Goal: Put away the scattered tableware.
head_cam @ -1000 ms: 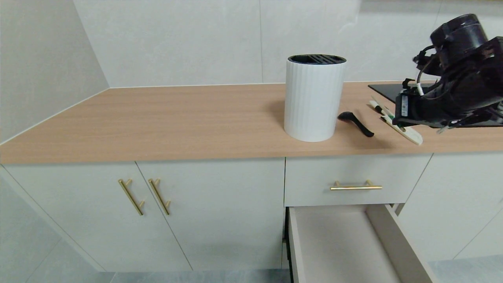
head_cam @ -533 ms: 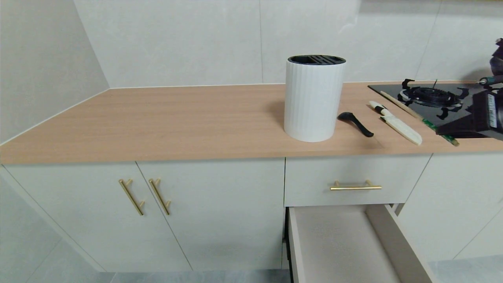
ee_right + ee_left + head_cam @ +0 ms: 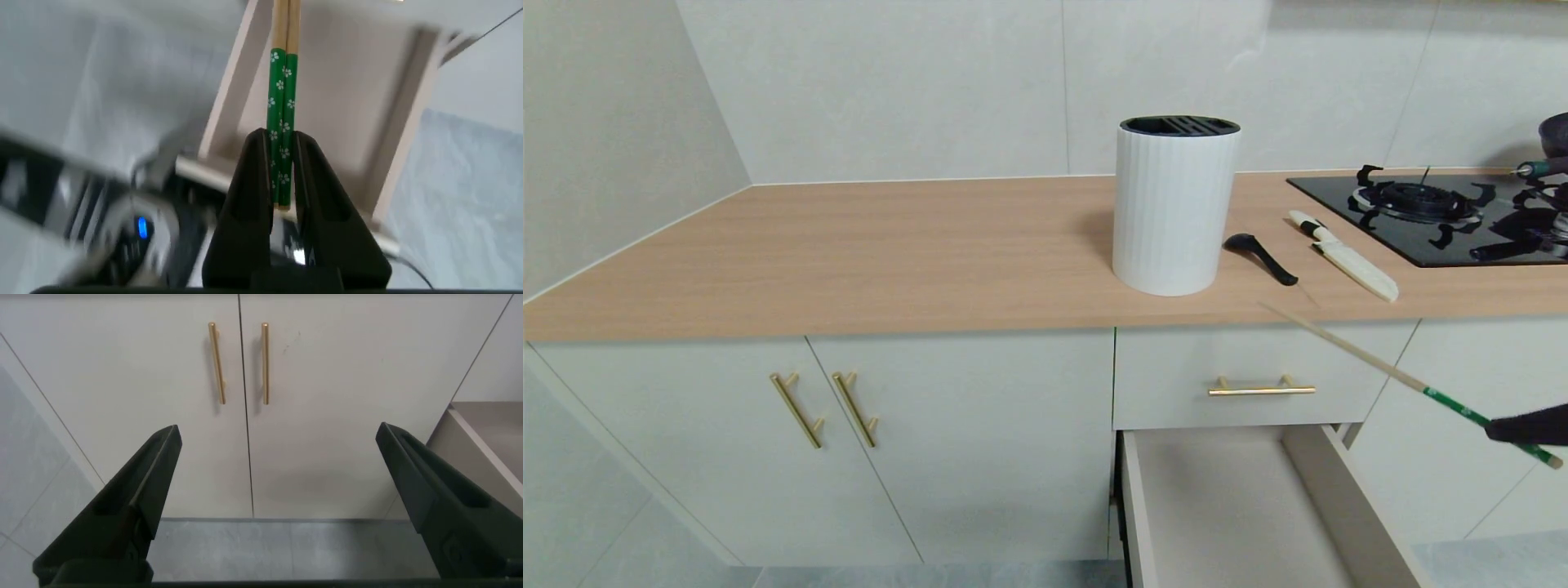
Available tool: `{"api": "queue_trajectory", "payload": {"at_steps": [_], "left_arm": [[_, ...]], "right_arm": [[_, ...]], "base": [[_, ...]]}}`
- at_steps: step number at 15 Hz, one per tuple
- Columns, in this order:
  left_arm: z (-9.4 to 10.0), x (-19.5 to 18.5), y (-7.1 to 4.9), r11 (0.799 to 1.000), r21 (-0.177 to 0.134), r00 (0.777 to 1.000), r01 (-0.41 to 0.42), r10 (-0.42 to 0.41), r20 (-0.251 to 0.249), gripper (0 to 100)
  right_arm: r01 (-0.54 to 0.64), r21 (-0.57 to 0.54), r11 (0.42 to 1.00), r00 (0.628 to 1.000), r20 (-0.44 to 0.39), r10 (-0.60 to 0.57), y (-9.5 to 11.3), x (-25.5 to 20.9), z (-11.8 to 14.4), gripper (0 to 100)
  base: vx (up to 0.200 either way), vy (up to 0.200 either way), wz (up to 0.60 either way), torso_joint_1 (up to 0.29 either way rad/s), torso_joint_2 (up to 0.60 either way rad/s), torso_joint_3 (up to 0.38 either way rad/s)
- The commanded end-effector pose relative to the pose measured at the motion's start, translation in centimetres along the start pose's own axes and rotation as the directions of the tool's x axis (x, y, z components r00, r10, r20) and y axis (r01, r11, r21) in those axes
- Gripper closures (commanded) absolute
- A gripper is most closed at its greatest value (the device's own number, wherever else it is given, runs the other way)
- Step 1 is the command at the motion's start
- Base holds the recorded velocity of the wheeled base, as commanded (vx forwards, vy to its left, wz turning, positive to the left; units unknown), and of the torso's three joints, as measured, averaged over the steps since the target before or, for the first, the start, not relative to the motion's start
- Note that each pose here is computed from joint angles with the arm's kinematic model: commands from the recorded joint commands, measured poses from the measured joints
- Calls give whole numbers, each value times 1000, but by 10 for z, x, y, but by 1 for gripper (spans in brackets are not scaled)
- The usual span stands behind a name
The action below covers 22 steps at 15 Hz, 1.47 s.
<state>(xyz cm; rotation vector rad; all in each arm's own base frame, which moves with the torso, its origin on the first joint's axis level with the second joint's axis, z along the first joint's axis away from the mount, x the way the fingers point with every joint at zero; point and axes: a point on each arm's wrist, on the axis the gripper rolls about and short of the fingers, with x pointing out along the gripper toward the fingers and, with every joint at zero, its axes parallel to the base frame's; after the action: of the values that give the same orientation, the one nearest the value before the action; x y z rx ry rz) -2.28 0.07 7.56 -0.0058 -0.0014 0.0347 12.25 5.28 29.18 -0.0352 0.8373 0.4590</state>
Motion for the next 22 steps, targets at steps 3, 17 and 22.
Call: {"api": "queue_trajectory", "payload": {"at_steps": [3,17,22], "left_arm": [[0,0,0,1000,0,1000,-2,2,0,0],[0,0,0,1000,0,1000,-1,1,0,0],[0,0,0,1000,0,1000,-1,1,0,0]], "right_arm": [[-65,-64,996,972,-231,49,15,30,-5,100],[62,109,992,861,-509,2,14,151,14,100],[53,110,992,878,-479,6,14,146,16,100]], "base": [[0,0,0,0,0,0],[0,0,0,-20,58,37],[0,0,0,-141,436,293]]}}
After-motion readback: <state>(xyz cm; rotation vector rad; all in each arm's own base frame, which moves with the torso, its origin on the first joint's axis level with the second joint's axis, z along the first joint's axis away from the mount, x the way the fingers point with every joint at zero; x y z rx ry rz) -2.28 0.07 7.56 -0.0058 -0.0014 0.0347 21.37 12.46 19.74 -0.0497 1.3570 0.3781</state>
